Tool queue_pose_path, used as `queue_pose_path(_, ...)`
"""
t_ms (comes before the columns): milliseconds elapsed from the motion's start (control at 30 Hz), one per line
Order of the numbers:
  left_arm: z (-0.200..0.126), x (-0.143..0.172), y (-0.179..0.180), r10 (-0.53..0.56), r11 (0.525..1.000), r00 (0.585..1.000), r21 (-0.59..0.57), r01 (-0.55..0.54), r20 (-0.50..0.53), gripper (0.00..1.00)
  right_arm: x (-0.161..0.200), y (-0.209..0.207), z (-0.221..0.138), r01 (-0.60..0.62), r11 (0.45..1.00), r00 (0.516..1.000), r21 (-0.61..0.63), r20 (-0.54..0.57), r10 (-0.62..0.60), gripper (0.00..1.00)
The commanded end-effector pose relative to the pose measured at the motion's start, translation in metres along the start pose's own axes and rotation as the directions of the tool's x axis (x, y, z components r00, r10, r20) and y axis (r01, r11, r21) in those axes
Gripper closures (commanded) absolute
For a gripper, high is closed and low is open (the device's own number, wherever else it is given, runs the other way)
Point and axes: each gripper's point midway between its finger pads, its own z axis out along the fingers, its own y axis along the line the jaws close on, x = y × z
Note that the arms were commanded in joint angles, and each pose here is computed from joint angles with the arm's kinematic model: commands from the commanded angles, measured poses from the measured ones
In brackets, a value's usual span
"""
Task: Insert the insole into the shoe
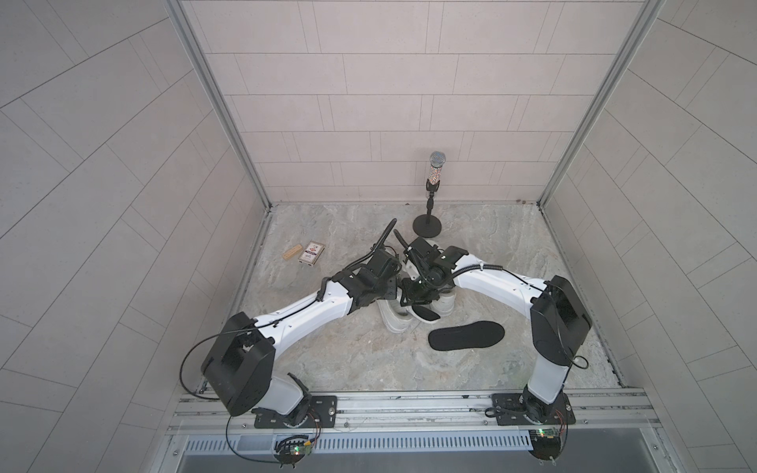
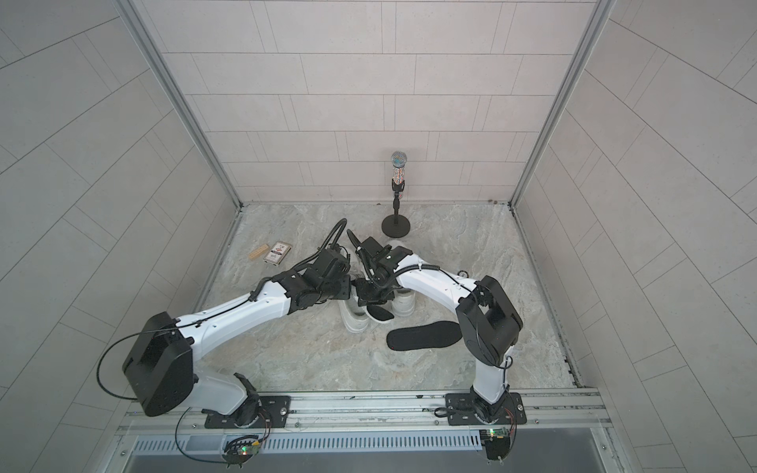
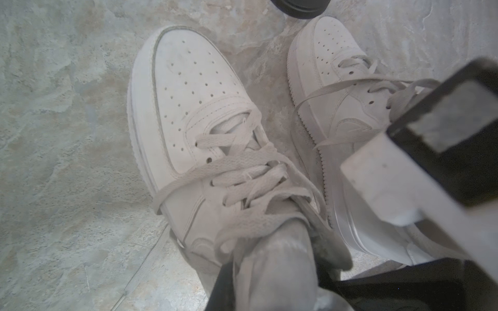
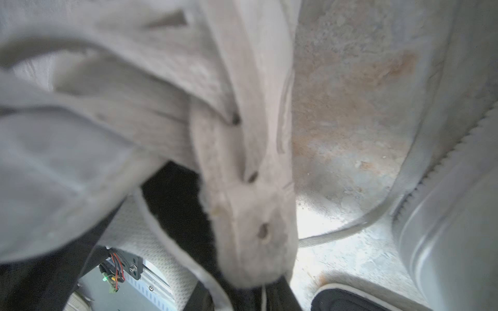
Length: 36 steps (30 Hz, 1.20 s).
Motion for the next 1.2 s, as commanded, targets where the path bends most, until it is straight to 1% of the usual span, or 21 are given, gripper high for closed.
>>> queue_pose_path(0, -0.006, -0.014, -0.011, -0.057, 0.998, 0.997, 0.041, 0.055, 0.046, 1.00, -0.020, 0.001, -0.005, -0.088, 0.995, 0.988, -0.041, 0.125, 0.093, 0.65)
queue_pose_path(67, -0.004, -0.014, -0.010, -0.064, 0.997, 0.997, 0.037, 0.062, 0.043, 1.00, -0.024, 0.009, -0.013, -0.102, 0.990, 0.979, -0.098, 0.166, 0.117, 0.60)
queue_pose_path(133, -0.001, -0.011, -0.009, -0.078, 0.996, 0.996, 0.034, 0.077, 0.035, 1.00, -0.027, 0.016, -0.021, -0.106, 0.984, 0.969, -0.145, 0.205, 0.135, 0.56)
queue_pose_path(233, 0.002, -0.009, -0.007, -0.090, 0.996, 0.996, 0.032, 0.089, 0.026, 1.00, -0.026, 0.016, -0.024, -0.104, 0.983, 0.967, -0.150, 0.216, 0.135, 0.55)
queue_pose_path(267, 0.004, -0.009, -0.007, -0.094, 0.995, 0.995, 0.030, 0.093, 0.024, 1.00, -0.026, 0.013, -0.024, -0.107, 0.985, 0.967, -0.133, 0.218, 0.134, 0.55)
queue_pose_path(333, 0.004, -0.009, -0.007, -0.099, 0.995, 0.995, 0.035, 0.098, 0.023, 1.00, -0.024, 0.005, -0.019, -0.117, 0.988, 0.966, -0.104, 0.219, 0.138, 0.60)
queue_pose_path(400, 0.004, -0.009, -0.008, -0.104, 0.994, 0.994, 0.046, 0.102, 0.023, 1.00, -0.024, 0.001, -0.017, -0.123, 0.987, 0.961, -0.099, 0.236, 0.144, 0.67)
queue_pose_path(467, 0.005, -0.009, -0.014, -0.104, 0.992, 0.994, 0.076, 0.103, 0.013, 1.00, -0.026, 0.000, -0.018, -0.117, 0.988, 0.950, -0.100, 0.280, 0.141, 0.74)
queue_pose_path(500, 0.006, -0.008, -0.018, -0.100, 0.990, 0.995, 0.096, 0.100, 0.004, 1.00, -0.028, 0.000, -0.019, -0.106, 0.990, 0.945, -0.093, 0.300, 0.130, 0.75)
queue_pose_path(533, 0.007, -0.009, -0.024, -0.095, 0.988, 0.995, 0.123, 0.095, -0.003, 1.00, -0.028, 0.000, -0.019, -0.093, 0.992, 0.942, -0.087, 0.315, 0.116, 0.76)
queue_pose_path(633, 0.007, -0.004, -0.023, -0.079, 0.989, 0.996, 0.121, 0.084, -0.045, 1.00, -0.034, -0.001, -0.023, -0.066, 0.996, 0.931, -0.061, 0.355, 0.084, 0.78)
queue_pose_path(700, 0.004, -0.003, -0.025, -0.072, 0.987, 0.995, 0.140, 0.082, -0.073, 1.00, -0.036, -0.006, -0.025, -0.060, 0.998, 0.927, -0.028, 0.368, 0.066, 0.78)
queue_pose_path(767, 0.000, -0.002, -0.027, -0.078, 0.982, 0.992, 0.166, 0.093, -0.097, 1.00, -0.038, -0.004, -0.028, -0.034, 0.999, 0.922, -0.028, 0.385, 0.042, 0.78)
queue_pose_path(833, -0.003, -0.002, -0.029, -0.087, 0.973, 0.988, 0.202, 0.111, -0.124, 1.00, -0.041, 0.003, -0.030, 0.023, 0.999, 0.914, -0.042, 0.405, -0.004, 0.81)
queue_pose_path(1000, -0.009, -0.005, -0.031, -0.136, 0.949, 0.972, 0.255, 0.184, -0.193, 1.00, -0.040, 0.001, -0.019, 0.173, 0.984, 0.902, 0.049, 0.393, -0.178, 0.87)
queue_pose_path(1100, -0.007, -0.007, -0.028, -0.168, 0.941, 0.957, 0.251, 0.227, -0.235, 1.00, -0.033, 0.004, -0.010, 0.268, 0.960, 0.882, 0.079, 0.381, -0.278, 0.88)
queue_pose_path(1167, -0.005, -0.008, -0.023, -0.175, 0.944, 0.949, 0.228, 0.237, -0.262, 1.00, -0.027, 0.018, -0.010, 0.341, 0.938, 0.857, 0.066, 0.387, -0.339, 0.88)
